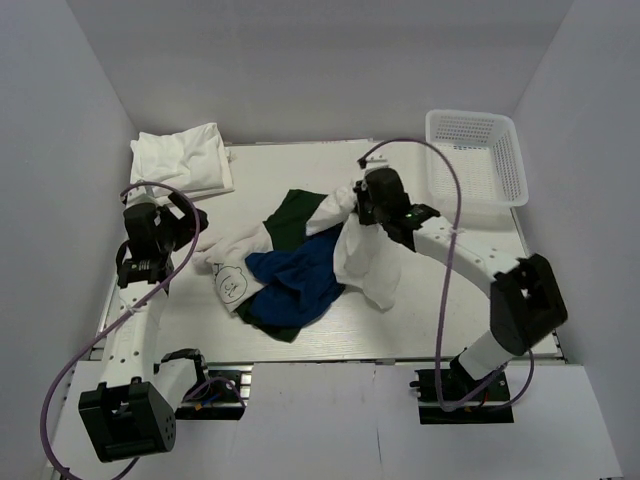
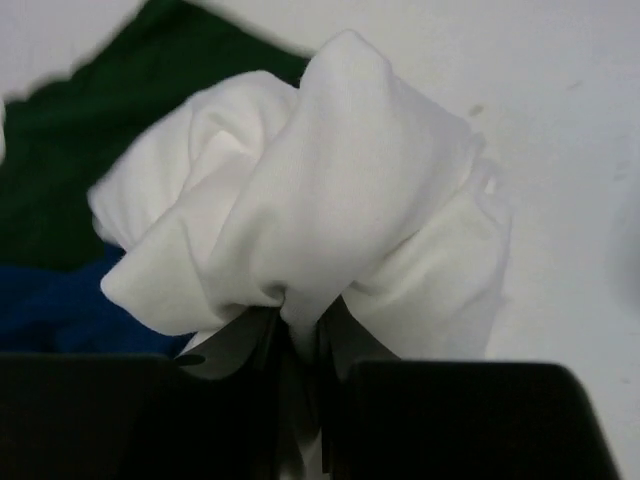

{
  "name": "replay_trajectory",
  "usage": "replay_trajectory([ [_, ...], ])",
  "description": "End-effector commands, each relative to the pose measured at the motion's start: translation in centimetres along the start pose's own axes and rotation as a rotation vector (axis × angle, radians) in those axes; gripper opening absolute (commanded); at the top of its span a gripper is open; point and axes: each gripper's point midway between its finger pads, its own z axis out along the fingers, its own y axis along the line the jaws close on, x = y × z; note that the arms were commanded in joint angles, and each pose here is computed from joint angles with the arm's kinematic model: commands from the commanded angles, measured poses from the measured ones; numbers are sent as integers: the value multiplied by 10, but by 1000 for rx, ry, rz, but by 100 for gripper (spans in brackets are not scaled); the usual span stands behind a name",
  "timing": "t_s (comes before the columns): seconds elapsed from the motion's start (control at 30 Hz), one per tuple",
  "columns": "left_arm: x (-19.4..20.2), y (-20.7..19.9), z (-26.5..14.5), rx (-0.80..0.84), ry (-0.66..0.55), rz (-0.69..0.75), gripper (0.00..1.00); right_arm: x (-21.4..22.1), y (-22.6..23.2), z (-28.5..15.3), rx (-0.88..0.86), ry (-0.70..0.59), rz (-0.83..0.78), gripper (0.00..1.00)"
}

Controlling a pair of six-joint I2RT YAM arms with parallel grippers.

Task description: Fold and stack the t-shirts

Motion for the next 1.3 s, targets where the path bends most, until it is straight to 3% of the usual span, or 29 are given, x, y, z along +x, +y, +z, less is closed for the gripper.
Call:
replay_trajectory([
  [0.0, -6, 5, -7, -28, -36, -5, 100, -98, -49, -50, 211, -355, 155, 0],
  [0.33, -13, 7, -15, -45, -72, -4, 100, -241, -220, -130, 563, -686, 328, 0],
  [0.37, -13, 7, -15, -45, -72, -4, 100, -237, -232, -126, 585, -674, 333, 0],
  [0.5, -12, 10, -13, -57, -68, -5, 100, -299, -288, -169, 678, -814, 364, 0],
  [0.53, -10, 11, -11, -62, -60, -5, 100, -291, -298, -146, 689, -758, 365, 0],
  [0.6, -10, 11, -8, -62, -59, -5, 100, -312, -321, -172, 736, -853, 358, 0],
  [0.7, -6, 11, -3, -57, -40, -6, 100, -305, -342, -154, 773, -830, 284, 0],
  [0.9, -4, 6, 3, -36, -9, -7, 100, -209, -392, -41, 738, -509, 353, 0],
  [0.93, -6, 5, 2, -36, -9, -7, 100, -206, -392, -32, 706, -494, 369, 4],
  [0.97, -6, 5, 2, -36, -9, 4, 100, -188, -391, -18, 683, -416, 367, 42],
  [1.03, -1, 10, 2, -53, 4, 3, 100, -188, -378, -9, 592, -388, 312, 83],
  [1.07, -5, 7, 0, -42, -16, 4, 100, -195, -363, -15, 540, -387, 285, 90],
  [1.17, -3, 3, -1, -14, -13, 5, 100, -202, -323, -26, 404, -382, 207, 90],
  [1.23, -4, 0, -4, 1, -15, 6, 100, -218, -280, -57, 289, -443, 174, 90],
  [1.27, -4, 0, -4, 1, -15, 6, 100, -199, -257, -49, 171, -409, 153, 90],
])
